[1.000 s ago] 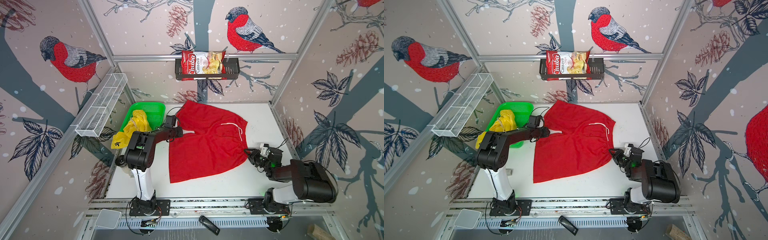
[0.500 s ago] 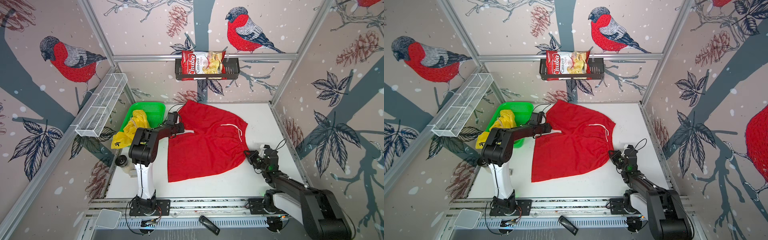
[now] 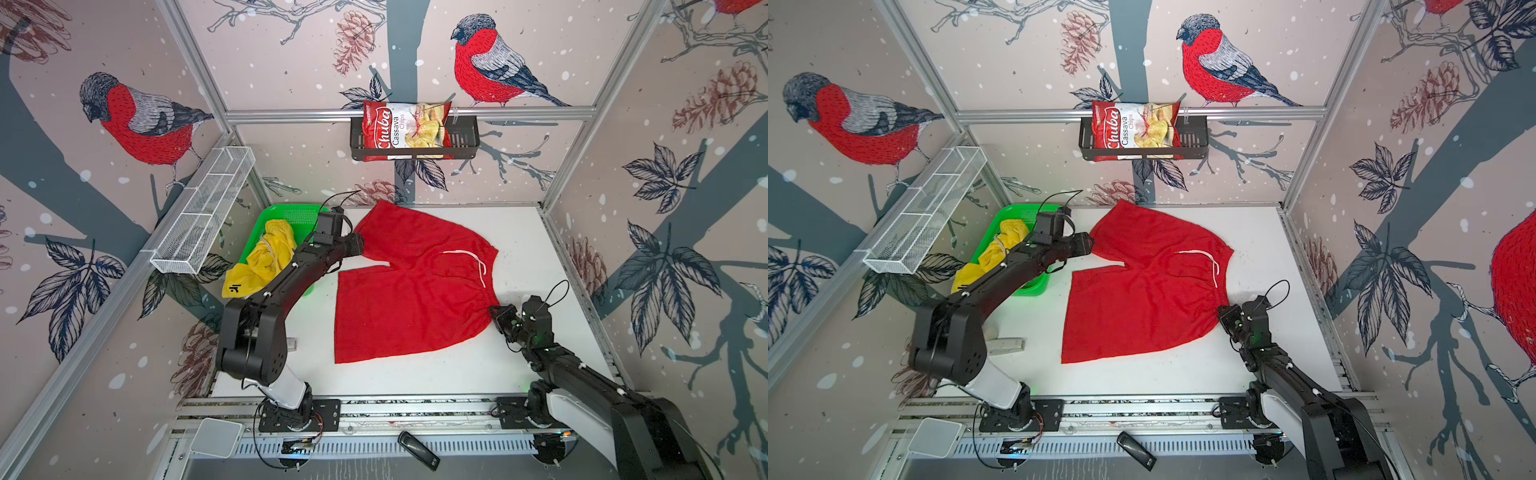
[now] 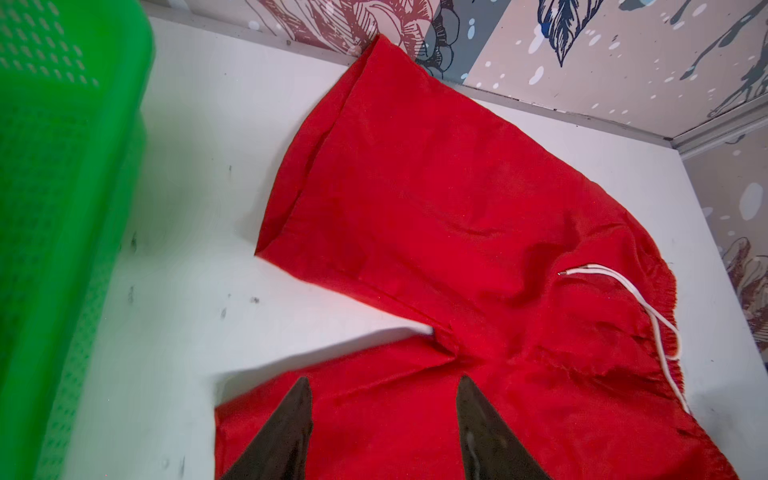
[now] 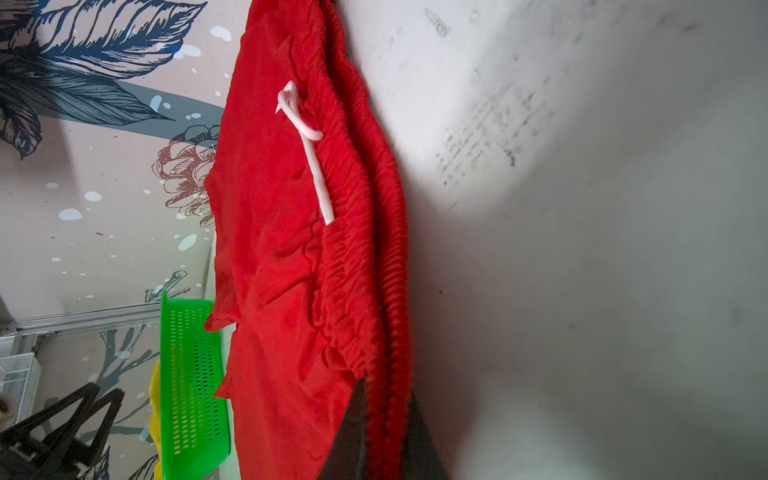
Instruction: Fold and stack the shorts
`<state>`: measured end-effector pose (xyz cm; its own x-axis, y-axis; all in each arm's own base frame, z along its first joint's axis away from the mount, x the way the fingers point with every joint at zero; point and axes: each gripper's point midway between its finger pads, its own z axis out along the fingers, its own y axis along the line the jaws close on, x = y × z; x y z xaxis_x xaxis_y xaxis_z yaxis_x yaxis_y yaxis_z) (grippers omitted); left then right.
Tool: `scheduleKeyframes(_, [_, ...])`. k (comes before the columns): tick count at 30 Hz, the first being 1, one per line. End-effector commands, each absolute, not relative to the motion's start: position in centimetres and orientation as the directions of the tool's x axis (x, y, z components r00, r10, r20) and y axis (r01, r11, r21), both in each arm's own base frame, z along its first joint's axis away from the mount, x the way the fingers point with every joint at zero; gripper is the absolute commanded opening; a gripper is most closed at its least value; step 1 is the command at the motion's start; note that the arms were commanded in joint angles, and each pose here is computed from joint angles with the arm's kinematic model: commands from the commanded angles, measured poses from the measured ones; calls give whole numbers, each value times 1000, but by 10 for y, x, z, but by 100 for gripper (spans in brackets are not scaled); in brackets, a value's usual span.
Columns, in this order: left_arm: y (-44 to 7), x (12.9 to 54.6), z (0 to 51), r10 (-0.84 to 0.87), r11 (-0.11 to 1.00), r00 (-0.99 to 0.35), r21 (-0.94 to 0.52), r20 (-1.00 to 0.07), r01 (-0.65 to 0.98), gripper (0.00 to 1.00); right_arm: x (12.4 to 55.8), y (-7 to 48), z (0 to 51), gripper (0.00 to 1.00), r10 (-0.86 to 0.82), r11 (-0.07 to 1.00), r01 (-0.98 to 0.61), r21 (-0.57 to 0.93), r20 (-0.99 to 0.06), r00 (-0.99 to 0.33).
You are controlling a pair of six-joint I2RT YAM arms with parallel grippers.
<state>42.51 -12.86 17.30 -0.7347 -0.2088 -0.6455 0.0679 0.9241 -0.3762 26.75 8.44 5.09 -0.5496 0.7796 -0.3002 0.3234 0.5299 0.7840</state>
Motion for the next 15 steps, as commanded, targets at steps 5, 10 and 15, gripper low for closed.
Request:
scheduleKeyframes(5, [-118, 345, 147, -498, 795, -782, -558, -374, -239, 58, 272, 84, 53, 13, 756, 572, 314, 758, -339, -559])
scheduleKeyframes(10, [-105, 308, 125, -676, 667, -709, -574, -200, -475, 58, 272, 85, 53, 14, 755, 575, 315, 755, -341, -560])
scheduleKeyframes(15, [-108, 270, 92, -752, 574, -659, -500, -9, -648, 56, 274, 84, 56, 14, 753, 580, 310, 753, -352, -555])
